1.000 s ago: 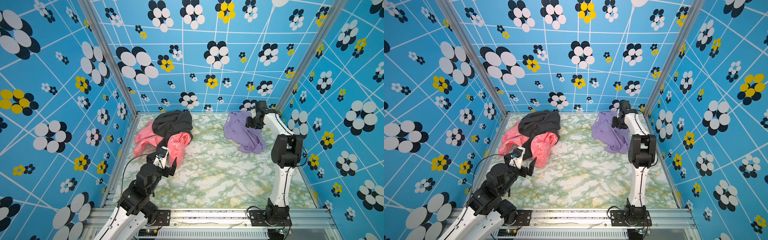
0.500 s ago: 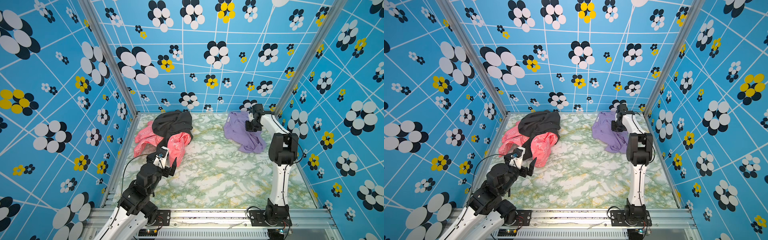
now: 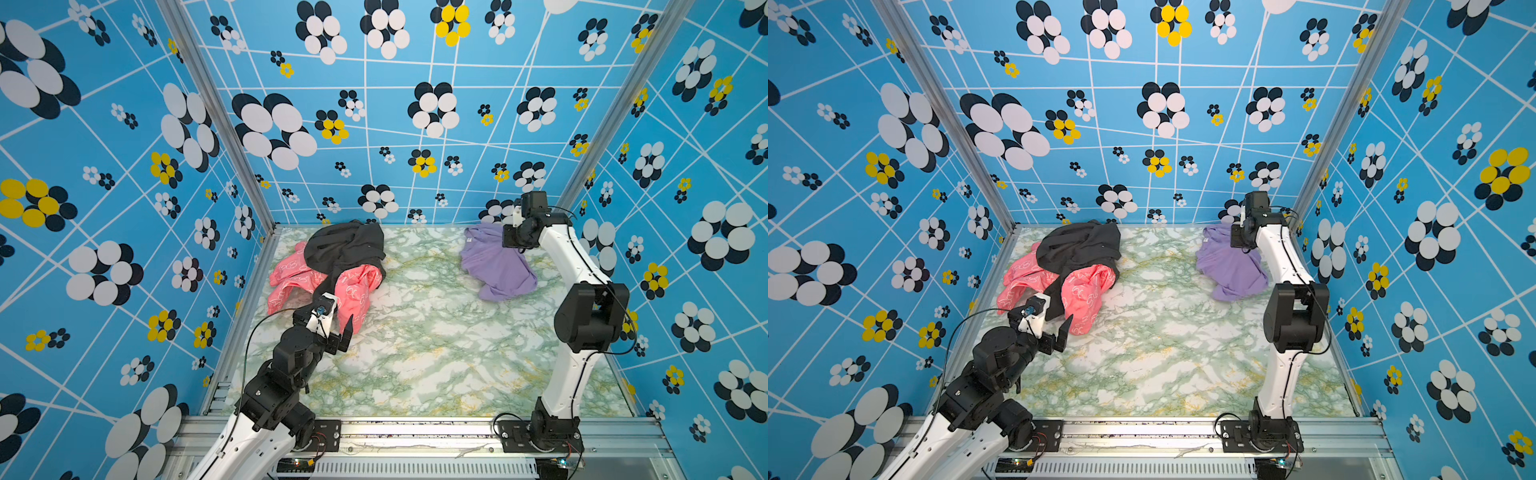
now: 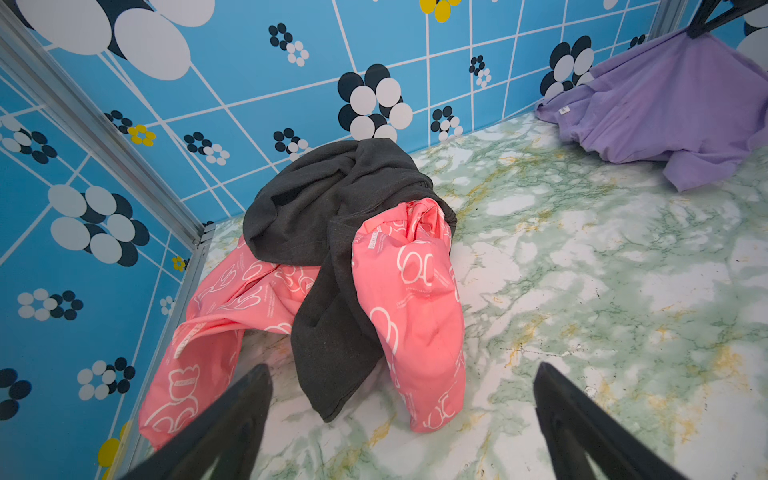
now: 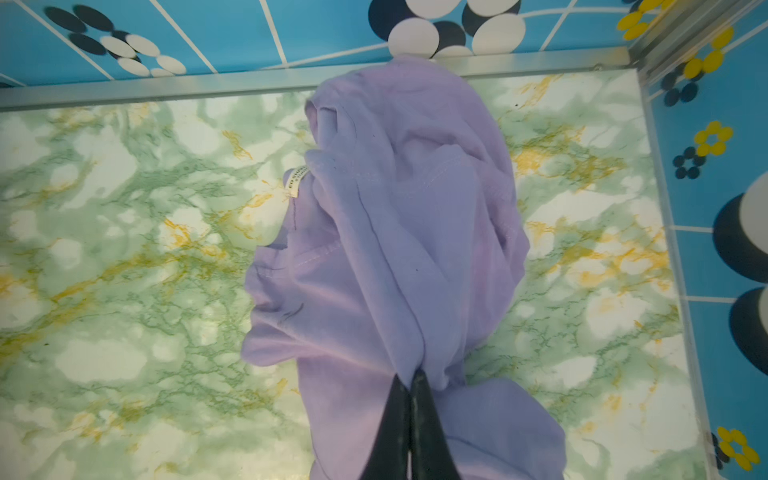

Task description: Pick out a specific cloth from the pile

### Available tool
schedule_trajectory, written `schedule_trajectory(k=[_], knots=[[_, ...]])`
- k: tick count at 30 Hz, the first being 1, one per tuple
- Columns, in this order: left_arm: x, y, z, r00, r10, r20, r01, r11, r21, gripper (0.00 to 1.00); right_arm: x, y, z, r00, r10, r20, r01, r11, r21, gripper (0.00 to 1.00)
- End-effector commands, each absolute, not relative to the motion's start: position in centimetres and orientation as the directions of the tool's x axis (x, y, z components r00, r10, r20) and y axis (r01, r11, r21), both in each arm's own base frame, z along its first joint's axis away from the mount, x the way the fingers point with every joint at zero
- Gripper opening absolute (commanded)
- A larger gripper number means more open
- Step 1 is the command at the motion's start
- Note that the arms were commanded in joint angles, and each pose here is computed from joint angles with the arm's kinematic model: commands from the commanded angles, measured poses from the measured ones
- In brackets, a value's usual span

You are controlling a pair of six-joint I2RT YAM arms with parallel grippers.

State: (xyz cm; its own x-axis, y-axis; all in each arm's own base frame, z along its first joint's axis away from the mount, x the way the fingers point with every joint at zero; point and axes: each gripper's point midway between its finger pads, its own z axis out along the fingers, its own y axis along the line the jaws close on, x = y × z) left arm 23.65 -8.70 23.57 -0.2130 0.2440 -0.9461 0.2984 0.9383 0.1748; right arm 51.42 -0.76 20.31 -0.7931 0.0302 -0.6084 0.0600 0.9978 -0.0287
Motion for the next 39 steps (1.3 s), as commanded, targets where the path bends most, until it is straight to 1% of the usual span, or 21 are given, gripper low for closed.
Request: schedule_trajectory(k=[1,3,5,6,7,8,9,10,16,23,26,30,35,39], knots=[[23.7,-8.5,23.4,-0.211,0.256,-0.944,0.296,0.937,0.188,0.99,50.0,-1.9,22.8,-0.741,0.021,-0.671,0.095,0.993,-0.074,0.0],[23.7,-8.5,23.4,-0.209,0.256,-0.944,0.296,0.936,0.188,0.99,48.9,-2.2,23.1,-0.724,0.022,-0.69,0.109,0.991,-0.082,0.0],[23.7,-8.5,23.5,-0.208,0.254,-0.944,0.297,0.936,0.187,0.99,47.5,-2.4,22.0,-0.73,0.022,-0.683,0.114,0.989,-0.09,0.0],[23.7,-8.6,23.5,-0.207,0.254,-0.945,0.297,0.936,0.187,0.99,46.9,-2.2,21.4,-0.736,0.025,-0.676,0.111,0.99,-0.084,0.08],[23.7,-8.6,23.5,-0.207,0.254,-0.945,0.298,0.936,0.186,0.99,46.4,-2.0,21.0,-0.743,0.028,-0.669,0.103,0.992,-0.073,0.24],[23.7,-8.6,23.5,-0.208,0.254,-0.945,0.298,0.936,0.186,0.99,46.0,-1.7,20.6,-0.75,0.029,-0.661,0.09,0.994,-0.058,0.35],[23.7,-8.6,23.5,-0.207,0.254,-0.945,0.299,0.936,0.187,0.99,45.7,-1.2,20.3,-0.758,0.031,-0.652,0.069,0.997,-0.033,0.45],[23.7,-8.6,23.4,-0.209,0.254,-0.944,0.3,0.936,0.185,0.99,45.5,-0.6,20.2,-0.764,0.034,-0.644,0.052,0.999,-0.009,0.52],[23.7,-8.6,23.5,-0.207,0.253,-0.945,0.301,0.936,0.184,0.99,45.8,0.9,20.8,-0.757,0.104,-0.645,0.046,0.993,0.107,0.7],[23.6,-8.5,23.6,-0.205,0.249,-0.946,0.294,0.938,0.183,0.99,46.2,1.5,19.4,-0.791,0.137,-0.596,0.06,0.987,0.149,0.72],[23.6,-8.5,23.5,-0.206,0.251,-0.946,0.296,0.937,0.184,0.99,45.9,1.6,19.4,-0.785,0.138,-0.604,0.053,0.986,0.157,0.75],[23.7,-8.4,23.5,-0.207,0.25,-0.946,0.291,0.939,0.185,0.99,45.3,1.5,21.0,-0.721,0.151,-0.677,0.052,0.985,0.165,0.78],[23.8,-8.0,24.4,-0.187,0.204,-0.961,0.256,0.955,0.153,0.99,43.9,1.5,23.1,-0.588,0.184,-0.788,0.044,0.98,0.195,0.81],[24.5,-6.6,25.1,-0.185,0.108,-0.977,0.145,0.986,0.082,0.99,42.1,1.2,23.2,-0.474,0.194,-0.859,0.035,0.979,0.202,0.88]])
